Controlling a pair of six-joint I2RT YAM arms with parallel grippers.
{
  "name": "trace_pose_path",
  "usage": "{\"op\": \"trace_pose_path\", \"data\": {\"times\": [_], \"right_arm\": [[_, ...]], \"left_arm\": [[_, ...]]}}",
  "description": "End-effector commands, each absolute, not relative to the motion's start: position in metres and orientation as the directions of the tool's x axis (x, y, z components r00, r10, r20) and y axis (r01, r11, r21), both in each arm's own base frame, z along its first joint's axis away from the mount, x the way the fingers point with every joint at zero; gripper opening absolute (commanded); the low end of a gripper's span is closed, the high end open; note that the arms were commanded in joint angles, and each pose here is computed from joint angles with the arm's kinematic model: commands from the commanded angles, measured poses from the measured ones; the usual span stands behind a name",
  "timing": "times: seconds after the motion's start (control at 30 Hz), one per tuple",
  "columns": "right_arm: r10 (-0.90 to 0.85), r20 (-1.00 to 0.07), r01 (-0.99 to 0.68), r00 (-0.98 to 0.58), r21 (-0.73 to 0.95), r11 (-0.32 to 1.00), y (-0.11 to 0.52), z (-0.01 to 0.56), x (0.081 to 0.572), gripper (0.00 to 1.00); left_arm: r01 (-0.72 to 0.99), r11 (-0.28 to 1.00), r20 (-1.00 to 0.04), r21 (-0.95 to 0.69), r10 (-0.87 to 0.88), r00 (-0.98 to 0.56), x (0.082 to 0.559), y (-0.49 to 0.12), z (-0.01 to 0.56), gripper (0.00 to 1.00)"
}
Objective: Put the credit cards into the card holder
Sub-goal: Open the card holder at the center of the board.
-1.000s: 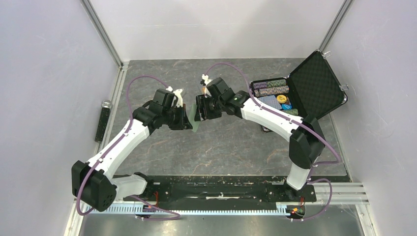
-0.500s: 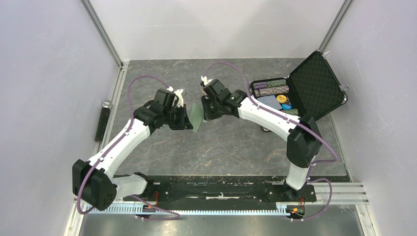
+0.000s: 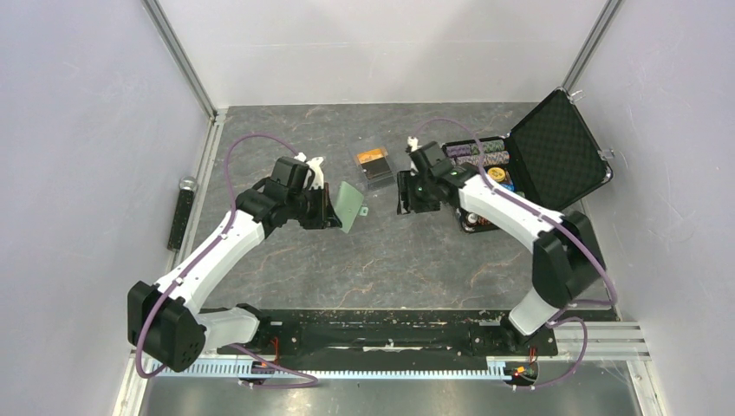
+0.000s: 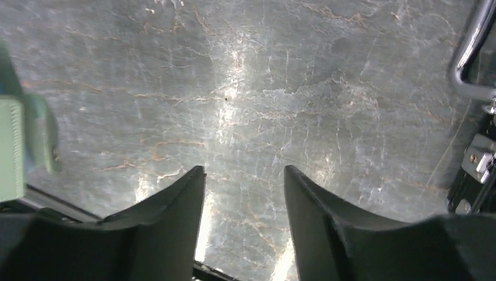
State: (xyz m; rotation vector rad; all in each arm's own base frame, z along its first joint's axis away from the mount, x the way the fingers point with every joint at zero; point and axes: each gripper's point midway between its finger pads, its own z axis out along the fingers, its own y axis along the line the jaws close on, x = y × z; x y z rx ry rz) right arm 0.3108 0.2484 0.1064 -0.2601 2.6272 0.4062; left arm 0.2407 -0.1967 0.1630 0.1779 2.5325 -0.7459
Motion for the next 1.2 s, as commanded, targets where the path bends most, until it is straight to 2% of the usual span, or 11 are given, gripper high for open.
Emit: {"op": "trace_pose_path", "data": {"times": [0.0, 0.1, 0.23, 0.47, 0.53, 0.57, 0.67, 0.93, 1.03, 1.17], "right_arm": [[-0.04, -0.59, -0.351, -0.807, 0.423, 0.836, 0.266, 0.159, 0.309, 0.62], [-0.027, -0.587, -0.393, -0.809, 0.506, 0.768, 0.281, 0.168, 0.3, 0.69], [-0.005, -0.56, -0.407, -0.829, 0.596, 0.692, 0.303, 0.171, 0.292, 0.7], [-0.049, -0.538, -0.435, -0.842, 0.623, 0.65, 0.346, 0.167, 0.292, 0.68], [-0.041, -0.525, -0.414, -0.85, 0.618, 0.669, 0.348, 0.16, 0.296, 0.53], [-0.032, -0.518, -0.394, -0.855, 0.608, 0.689, 0.347, 0.155, 0.299, 0.48], [-0.033, -0.517, -0.374, -0.855, 0.573, 0.729, 0.344, 0.148, 0.308, 0.42], [-0.049, -0.513, -0.383, -0.857, 0.571, 0.726, 0.351, 0.14, 0.314, 0.37], [-0.064, -0.5, -0.39, -0.864, 0.582, 0.713, 0.355, 0.135, 0.312, 0.28], [-0.069, -0.502, -0.413, -0.862, 0.618, 0.669, 0.362, 0.14, 0.309, 0.1]], "left_arm": [[0.274, 0.801, -0.514, -0.532, -0.048, -0.856, 0.243, -0.208, 0.177, 0.02], [0.276, 0.795, -0.508, -0.54, -0.047, -0.86, 0.243, -0.21, 0.176, 0.02], [0.278, 0.788, -0.503, -0.549, -0.046, -0.863, 0.242, -0.212, 0.175, 0.02], [0.28, 0.783, -0.501, -0.555, -0.045, -0.864, 0.24, -0.212, 0.175, 0.02], [0.282, 0.783, -0.503, -0.554, -0.046, -0.863, 0.239, -0.212, 0.176, 0.02], [0.281, 0.783, -0.504, -0.555, -0.048, -0.862, 0.239, -0.212, 0.177, 0.02], [0.284, 0.784, -0.508, -0.552, -0.046, -0.86, 0.238, -0.211, 0.179, 0.02], [0.287, 0.784, -0.509, -0.55, -0.042, -0.859, 0.238, -0.211, 0.18, 0.02], [0.287, 0.785, -0.511, -0.549, -0.044, -0.858, 0.238, -0.21, 0.18, 0.02], [0.281, 0.792, -0.515, -0.543, -0.049, -0.856, 0.239, -0.208, 0.18, 0.02]]}}
